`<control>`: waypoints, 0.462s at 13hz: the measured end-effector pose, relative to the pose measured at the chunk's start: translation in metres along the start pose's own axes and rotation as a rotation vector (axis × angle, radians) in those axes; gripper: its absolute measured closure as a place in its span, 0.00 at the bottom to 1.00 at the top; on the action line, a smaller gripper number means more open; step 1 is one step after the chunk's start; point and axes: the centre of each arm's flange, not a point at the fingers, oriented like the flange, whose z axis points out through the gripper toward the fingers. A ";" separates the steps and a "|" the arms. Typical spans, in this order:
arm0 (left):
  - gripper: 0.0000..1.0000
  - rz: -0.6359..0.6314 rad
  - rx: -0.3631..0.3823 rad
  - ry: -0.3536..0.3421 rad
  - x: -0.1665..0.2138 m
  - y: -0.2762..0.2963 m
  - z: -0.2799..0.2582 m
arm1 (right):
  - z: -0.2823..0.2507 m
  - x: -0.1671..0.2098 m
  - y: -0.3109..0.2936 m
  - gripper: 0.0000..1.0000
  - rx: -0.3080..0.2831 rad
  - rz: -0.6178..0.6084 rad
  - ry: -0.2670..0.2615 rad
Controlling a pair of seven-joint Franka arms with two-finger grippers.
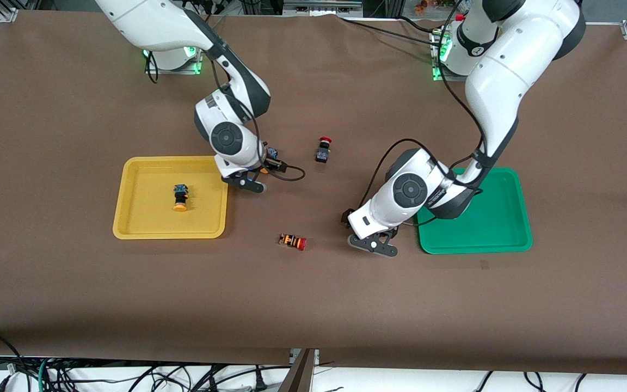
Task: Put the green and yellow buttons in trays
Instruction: 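Grasp the second yellow button with the right gripper while the left grasps green, then place the yellow button in the yellow tray while the left gripper places green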
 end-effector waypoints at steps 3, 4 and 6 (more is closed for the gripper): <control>0.28 0.024 0.068 -0.009 -0.012 0.026 0.023 | 0.018 -0.008 -0.002 0.20 0.007 0.004 0.003; 0.40 0.020 0.073 -0.003 -0.011 0.028 0.019 | 0.013 -0.009 -0.003 0.32 0.011 0.007 0.008; 0.59 0.002 0.083 0.009 -0.004 0.016 0.008 | 0.004 -0.008 -0.003 0.58 0.007 0.002 0.010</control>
